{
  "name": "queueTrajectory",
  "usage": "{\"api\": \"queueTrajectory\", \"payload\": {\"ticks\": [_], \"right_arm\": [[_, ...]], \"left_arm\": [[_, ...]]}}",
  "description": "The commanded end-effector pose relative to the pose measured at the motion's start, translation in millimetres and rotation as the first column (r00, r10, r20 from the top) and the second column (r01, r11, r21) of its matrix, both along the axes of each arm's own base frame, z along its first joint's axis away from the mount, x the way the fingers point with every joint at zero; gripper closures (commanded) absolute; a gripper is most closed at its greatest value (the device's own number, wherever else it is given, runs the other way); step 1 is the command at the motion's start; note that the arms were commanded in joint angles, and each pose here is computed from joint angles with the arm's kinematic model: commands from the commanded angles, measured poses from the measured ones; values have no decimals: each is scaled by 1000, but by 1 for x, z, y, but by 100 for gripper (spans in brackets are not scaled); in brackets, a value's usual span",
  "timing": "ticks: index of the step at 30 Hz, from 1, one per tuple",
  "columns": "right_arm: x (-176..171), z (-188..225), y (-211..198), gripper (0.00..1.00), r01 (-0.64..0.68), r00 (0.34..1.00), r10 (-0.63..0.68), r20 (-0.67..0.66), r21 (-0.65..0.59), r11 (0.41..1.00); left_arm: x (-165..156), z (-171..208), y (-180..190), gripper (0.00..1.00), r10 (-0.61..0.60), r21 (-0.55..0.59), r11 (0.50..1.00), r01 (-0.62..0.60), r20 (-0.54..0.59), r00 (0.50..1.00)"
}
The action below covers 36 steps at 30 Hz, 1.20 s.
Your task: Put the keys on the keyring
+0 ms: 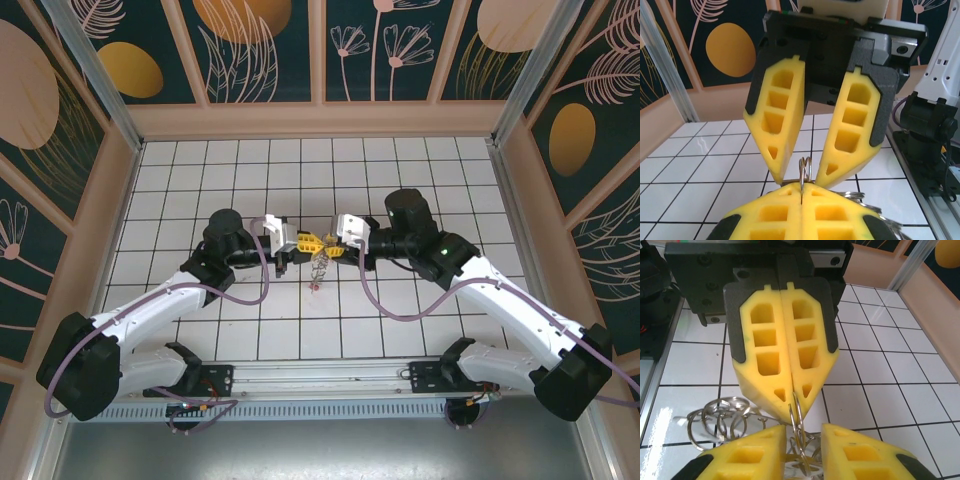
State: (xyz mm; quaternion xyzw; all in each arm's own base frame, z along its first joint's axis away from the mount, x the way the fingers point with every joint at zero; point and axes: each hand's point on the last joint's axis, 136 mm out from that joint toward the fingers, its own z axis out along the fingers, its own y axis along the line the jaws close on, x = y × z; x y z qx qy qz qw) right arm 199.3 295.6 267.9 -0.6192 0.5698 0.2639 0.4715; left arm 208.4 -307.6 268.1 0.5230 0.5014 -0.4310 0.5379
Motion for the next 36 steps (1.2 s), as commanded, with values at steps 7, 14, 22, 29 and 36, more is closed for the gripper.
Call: {"api": "queueTrajectory", "payload": {"ticks": [7, 14, 22, 29, 36], "right_arm": [[-7, -4, 3, 97, -41, 998, 41, -50, -3, 999], [-2, -1, -1, 100, -16, 999, 15, -39, -25, 1000], [2, -6, -4, 100, 4, 999, -8, -46, -74, 997], [4, -8, 0, 100, -3, 998, -2, -61, -81, 997], [5, -14, 0, 100, 11, 997, -18, -76, -90, 996]], "left_arm": [[-6, 28, -4, 100, -37, -71, 996, 44, 99, 994], [4, 4, -1, 80, 12, 89, 996, -18, 76, 997], [11, -18, 6, 67, 37, 261, 964, -56, 76, 996], [12, -16, -1, 69, 5, 252, 967, -19, 55, 998], [10, -9, -6, 76, -27, 223, 975, 18, 39, 999]]}}
